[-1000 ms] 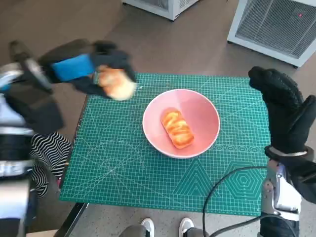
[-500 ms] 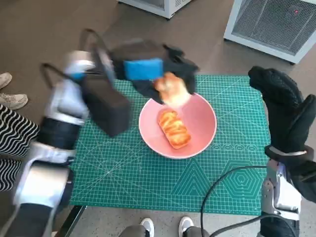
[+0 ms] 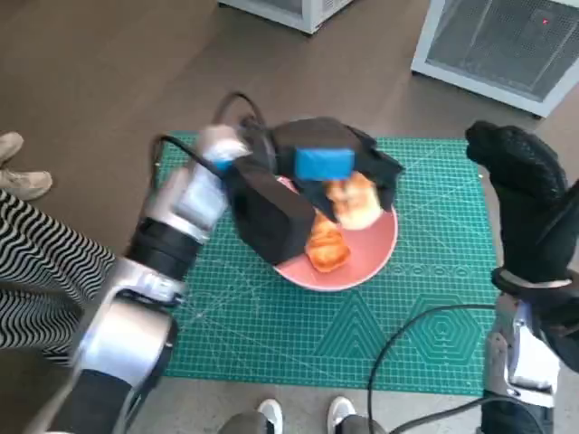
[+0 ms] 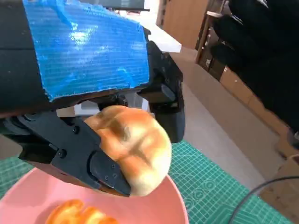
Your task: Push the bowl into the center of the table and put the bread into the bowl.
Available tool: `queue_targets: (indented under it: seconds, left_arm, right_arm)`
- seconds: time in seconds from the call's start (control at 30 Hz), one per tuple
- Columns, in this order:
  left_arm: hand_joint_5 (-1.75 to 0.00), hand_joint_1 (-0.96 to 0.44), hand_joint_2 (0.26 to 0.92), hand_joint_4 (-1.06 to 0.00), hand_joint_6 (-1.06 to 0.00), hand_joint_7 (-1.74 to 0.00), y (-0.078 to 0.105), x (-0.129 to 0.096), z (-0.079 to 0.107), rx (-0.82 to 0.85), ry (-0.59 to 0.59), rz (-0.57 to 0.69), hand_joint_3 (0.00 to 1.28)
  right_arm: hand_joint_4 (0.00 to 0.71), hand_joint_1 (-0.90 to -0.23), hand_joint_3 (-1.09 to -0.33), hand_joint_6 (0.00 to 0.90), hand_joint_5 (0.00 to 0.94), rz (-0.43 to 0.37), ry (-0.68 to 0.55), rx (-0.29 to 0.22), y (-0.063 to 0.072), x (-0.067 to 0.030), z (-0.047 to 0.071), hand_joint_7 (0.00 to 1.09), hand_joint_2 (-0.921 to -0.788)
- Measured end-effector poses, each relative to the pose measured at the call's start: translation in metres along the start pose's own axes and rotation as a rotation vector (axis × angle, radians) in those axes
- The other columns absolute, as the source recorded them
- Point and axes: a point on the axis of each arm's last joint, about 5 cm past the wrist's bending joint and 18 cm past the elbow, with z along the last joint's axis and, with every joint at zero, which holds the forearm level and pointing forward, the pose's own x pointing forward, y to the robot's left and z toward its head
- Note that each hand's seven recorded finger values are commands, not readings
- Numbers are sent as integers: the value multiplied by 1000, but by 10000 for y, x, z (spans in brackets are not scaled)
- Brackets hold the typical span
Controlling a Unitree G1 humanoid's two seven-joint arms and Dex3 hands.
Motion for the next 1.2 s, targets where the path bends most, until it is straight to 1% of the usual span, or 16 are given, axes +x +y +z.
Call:
queue_targets:
  seconds: [0.07,0.1,0.13,0.17,0.2,0.23,0.27,0.3,0.33,0.37,0.47,0.53,0.57,0.67,0.87,1.2]
  left_arm:
    - [-1265,-1,915,-685,-624,-1065,-41,48,10,11,5,0,91]
    - [-1270,-1,917,-637,-544,-1188,-60,69,8,7,15,-7,139]
    - [-974,-30,880,-559,-475,-974,-76,88,8,4,26,-18,138]
    - [-822,-39,871,-556,-471,-859,-93,108,2,-3,48,-34,128]
    - [-539,-66,852,-472,-419,-633,-109,127,-2,-12,71,-54,101]
    - [-348,-83,844,-422,-400,-460,-121,141,-8,-24,95,-74,75]
    - [-222,-110,836,-346,-364,-327,-134,153,-18,-41,123,-98,55]
    - [-178,-119,834,-319,-351,-279,-141,159,-26,-56,146,-118,48]
    - [-113,-149,828,-254,-322,-203,-147,164,-36,-74,171,-141,36]
    - [-91,-160,826,-231,-312,-176,-149,165,-45,-90,190,-160,31]
    - [-26,-293,825,-114,-268,-84,-136,150,-71,-153,213,-191,19]
    - [-14,-374,830,-77,-251,-62,-119,128,-88,-200,204,-186,18]
    - [-11,-396,831,-68,-247,-56,-109,114,-96,-222,196,-179,18]
    - [-3,-556,865,-25,-216,-29,-88,72,-115,-269,172,-145,27]
    - [1,-736,914,-2,-190,-11,-77,-48,-166,-324,127,-67,98]
    - [1,-785,921,1,-182,-6,-27,-419,-306,-406,29,126,241]
  right_arm:
    - [122,-703,-723,16,1,0,1,-1,0,-4,4,531,-921]
    - [122,-703,-723,16,1,-1,2,-1,0,-7,6,531,-921]
    - [122,-703,-723,15,1,-1,2,-1,1,-8,8,531,-921]
    - [122,-703,-723,15,1,-2,3,-1,1,-9,11,532,-921]
    - [122,-703,-723,15,1,-2,2,-1,1,-11,14,532,-921]
    - [121,-703,-724,15,1,-3,2,-2,1,-12,17,532,-921]
    - [121,-703,-724,15,1,-3,1,-2,1,-14,20,532,-921]
    - [121,-703,-724,15,1,-5,0,-3,1,-16,22,532,-921]
    - [121,-703,-724,14,1,-6,-1,-3,0,-18,25,532,-921]
    - [121,-703,-724,14,1,-7,-1,-4,-1,-21,28,532,-921]
    - [121,-707,-723,14,1,-10,-2,-6,-4,-26,32,533,-921]
    - [122,-708,-722,14,1,-10,-2,-6,-5,-26,32,533,-921]
    - [122,-708,-722,14,1,-10,-2,-6,-4,-26,32,533,-921]
    - [122,-708,-720,14,1,-10,-2,-7,-4,-23,32,534,-921]
    - [123,-700,-717,15,1,-7,-4,-4,-1,3,34,534,-921]
    - [125,-704,-716,16,2,0,-11,-9,-11,57,55,533,-921]
